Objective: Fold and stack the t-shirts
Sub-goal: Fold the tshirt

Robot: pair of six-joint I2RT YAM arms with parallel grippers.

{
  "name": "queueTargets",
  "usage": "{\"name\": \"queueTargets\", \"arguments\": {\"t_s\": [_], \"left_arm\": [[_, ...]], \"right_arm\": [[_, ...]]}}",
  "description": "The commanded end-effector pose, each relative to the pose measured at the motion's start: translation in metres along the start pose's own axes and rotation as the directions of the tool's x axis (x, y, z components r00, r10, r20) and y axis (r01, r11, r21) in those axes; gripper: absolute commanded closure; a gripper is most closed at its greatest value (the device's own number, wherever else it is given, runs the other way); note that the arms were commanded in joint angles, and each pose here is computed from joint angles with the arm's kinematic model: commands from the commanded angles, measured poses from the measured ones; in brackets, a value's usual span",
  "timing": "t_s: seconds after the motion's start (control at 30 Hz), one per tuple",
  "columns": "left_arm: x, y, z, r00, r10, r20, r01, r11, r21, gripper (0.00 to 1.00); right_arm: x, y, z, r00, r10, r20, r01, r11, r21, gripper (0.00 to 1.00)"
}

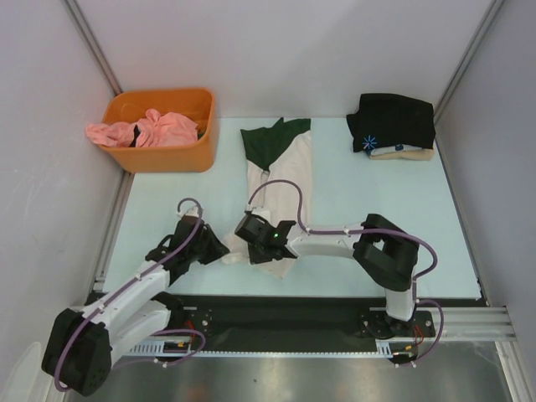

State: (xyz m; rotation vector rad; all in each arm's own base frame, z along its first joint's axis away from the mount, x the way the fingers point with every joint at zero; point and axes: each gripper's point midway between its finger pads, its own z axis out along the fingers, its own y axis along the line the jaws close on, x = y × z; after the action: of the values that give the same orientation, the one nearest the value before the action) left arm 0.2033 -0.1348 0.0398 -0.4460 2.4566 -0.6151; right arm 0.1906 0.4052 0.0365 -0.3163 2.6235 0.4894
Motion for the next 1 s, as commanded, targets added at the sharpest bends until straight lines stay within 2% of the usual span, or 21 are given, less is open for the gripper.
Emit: {"name": "queueTargets", "arguments": {"t_s": [0.0, 0.17, 0.3, 0.47, 0.57, 0.63, 0.7, 0.77, 0.8, 0.83, 0.87, 0.9, 0.93, 0.97], "left_arm": [[-0.021, -0.016, -0.013, 0.999, 0.001, 0.047, -0.002, 1.0, 0.029, 0.89], [-0.033, -0.029, -0.036, 0.999, 0.002, 0.054, -0.003, 0.999, 0.033, 0.91], [-0.047, -0.043, -0.062, 0.996, 0.004, 0.092, -0.009, 0.999, 0.054, 0.91], [-0.044, -0.05, -0.069, 0.998, 0.008, 0.059, -0.013, 0.997, 0.076, 0.87], [-0.035, -0.048, -0.058, 1.0, 0.009, 0.021, -0.011, 0.996, 0.086, 0.88], [-0.034, -0.051, -0.053, 0.999, 0.047, 0.015, -0.048, 0.994, 0.093, 0.9], [-0.03, -0.048, -0.049, 0.997, 0.08, -0.018, -0.079, 0.996, 0.046, 0.91], [-0.037, -0.048, -0.052, 0.994, 0.109, -0.005, -0.109, 0.994, 0.001, 0.92], [-0.037, -0.049, -0.052, 0.993, 0.118, -0.01, -0.118, 0.993, -0.003, 0.92], [-0.039, -0.054, -0.054, 0.993, 0.122, -0.005, -0.122, 0.993, 0.007, 0.92], [-0.04, -0.054, -0.055, 0.993, 0.122, -0.002, -0.122, 0.992, 0.008, 0.92], [-0.042, -0.055, -0.058, 0.992, 0.13, 0.007, -0.13, 0.992, 0.008, 0.92], [-0.043, -0.053, -0.061, 0.991, 0.133, 0.006, -0.133, 0.991, -0.003, 0.91], [-0.044, -0.052, -0.062, 0.991, 0.137, 0.011, -0.137, 0.991, -0.014, 0.91]], "right_arm": [[-0.016, -0.007, -0.029, 0.997, 0.02, 0.072, -0.021, 1.0, 0.008, 1.0], [-0.034, -0.035, -0.092, 0.989, 0.019, 0.149, -0.025, 0.999, 0.044, 1.0], [-0.041, -0.066, -0.14, 0.988, -0.033, 0.15, 0.023, 0.997, 0.068, 1.0], [-0.052, -0.064, -0.167, 0.989, -0.06, 0.134, 0.068, 0.996, -0.051, 1.0], [-0.042, -0.038, -0.151, 0.984, -0.15, 0.094, 0.163, 0.976, -0.144, 1.0], [-0.03, -0.02, -0.123, 0.977, -0.208, 0.049, 0.214, 0.961, -0.177, 1.0], [-0.009, 0.004, -0.102, 0.955, -0.295, 0.018, 0.291, 0.925, -0.243, 1.0], [-0.001, 0.026, -0.07, 0.937, -0.349, 0.025, 0.342, 0.901, -0.266, 0.99], [0.005, 0.03, -0.062, 0.93, -0.368, 0.011, 0.359, 0.9, -0.246, 0.59], [-0.003, 0.028, -0.047, 0.929, -0.368, 0.018, 0.366, 0.914, -0.177, 0.41], [-0.005, 0.024, -0.045, 0.932, -0.363, 0.019, 0.362, 0.923, -0.131, 0.31], [-0.008, 0.02, -0.046, 0.942, -0.334, 0.031, 0.335, 0.937, -0.098, 0.16], [-0.005, 0.003, -0.042, 0.949, -0.312, 0.038, 0.314, 0.948, -0.045, 0.11], [-0.021, 0.008, -0.058, 0.959, -0.258, 0.116, 0.268, 0.96, -0.077, 0.08]]}}
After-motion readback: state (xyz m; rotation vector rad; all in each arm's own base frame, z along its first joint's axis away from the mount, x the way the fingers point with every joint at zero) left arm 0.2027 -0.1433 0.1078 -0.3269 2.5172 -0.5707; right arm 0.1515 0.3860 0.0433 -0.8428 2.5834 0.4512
